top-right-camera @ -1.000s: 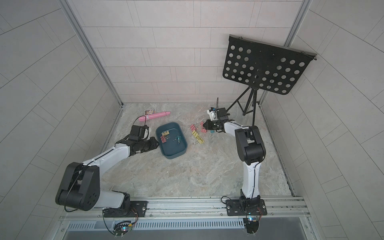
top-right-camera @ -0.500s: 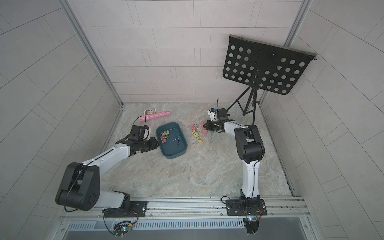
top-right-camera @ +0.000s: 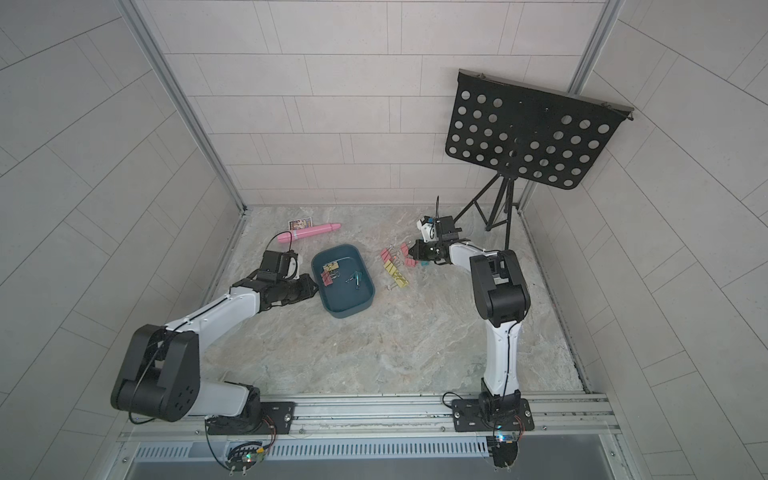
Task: Take out the binder clips from the storage box
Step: Place the binder clip at the center of the board, then pick up the binder clip from the storage box.
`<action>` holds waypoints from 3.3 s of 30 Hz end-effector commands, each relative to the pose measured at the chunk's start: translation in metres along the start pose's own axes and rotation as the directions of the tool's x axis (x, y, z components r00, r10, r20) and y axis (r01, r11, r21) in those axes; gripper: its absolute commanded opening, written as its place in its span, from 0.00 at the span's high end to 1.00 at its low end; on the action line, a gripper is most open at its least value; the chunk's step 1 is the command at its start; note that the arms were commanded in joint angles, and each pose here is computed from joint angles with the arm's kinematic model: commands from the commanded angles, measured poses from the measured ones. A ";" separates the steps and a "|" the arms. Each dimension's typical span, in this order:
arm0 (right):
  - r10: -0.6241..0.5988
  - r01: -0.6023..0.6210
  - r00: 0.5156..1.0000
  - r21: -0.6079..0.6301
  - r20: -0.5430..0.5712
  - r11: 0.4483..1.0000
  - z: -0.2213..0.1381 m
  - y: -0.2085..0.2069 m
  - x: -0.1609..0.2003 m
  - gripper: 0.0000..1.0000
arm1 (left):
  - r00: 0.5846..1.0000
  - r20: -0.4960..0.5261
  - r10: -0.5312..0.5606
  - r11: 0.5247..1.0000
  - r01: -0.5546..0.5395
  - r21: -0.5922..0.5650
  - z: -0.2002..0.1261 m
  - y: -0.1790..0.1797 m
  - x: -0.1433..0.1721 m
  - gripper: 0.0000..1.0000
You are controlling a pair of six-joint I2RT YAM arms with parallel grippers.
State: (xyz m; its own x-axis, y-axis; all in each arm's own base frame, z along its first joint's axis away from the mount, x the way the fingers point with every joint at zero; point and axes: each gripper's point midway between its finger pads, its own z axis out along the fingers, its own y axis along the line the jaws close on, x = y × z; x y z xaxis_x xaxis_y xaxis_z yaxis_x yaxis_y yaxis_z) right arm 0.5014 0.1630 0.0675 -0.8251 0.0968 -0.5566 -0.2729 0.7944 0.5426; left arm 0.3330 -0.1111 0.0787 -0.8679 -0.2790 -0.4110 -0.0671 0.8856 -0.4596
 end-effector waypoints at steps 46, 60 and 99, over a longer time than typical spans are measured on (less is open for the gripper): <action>-0.013 0.013 1.000 0.018 -0.018 1.000 -0.043 0.018 0.006 0.71 | 1.000 0.003 0.017 1.000 -0.017 -0.003 -0.005 -0.001 0.001 0.72; -0.143 0.145 0.989 0.049 -0.031 0.988 -0.062 0.056 0.000 0.70 | 1.000 0.010 0.017 1.000 -0.017 -0.004 -0.007 -0.001 0.000 0.72; -0.390 0.341 0.892 -0.226 -0.227 0.912 0.090 0.233 0.065 0.70 | 1.000 0.010 0.000 1.000 -0.001 0.028 -0.001 -0.007 -0.005 0.72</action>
State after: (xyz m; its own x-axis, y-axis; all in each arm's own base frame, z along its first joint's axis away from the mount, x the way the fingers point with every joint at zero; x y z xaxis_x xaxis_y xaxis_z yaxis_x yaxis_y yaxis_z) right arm 0.4345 0.4003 0.1084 -0.7293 -0.3436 -0.5917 -0.6467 0.6285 0.4322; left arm 0.3328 -0.1128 0.0798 -0.8685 -0.2812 -0.4081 -0.0647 0.8807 -0.4693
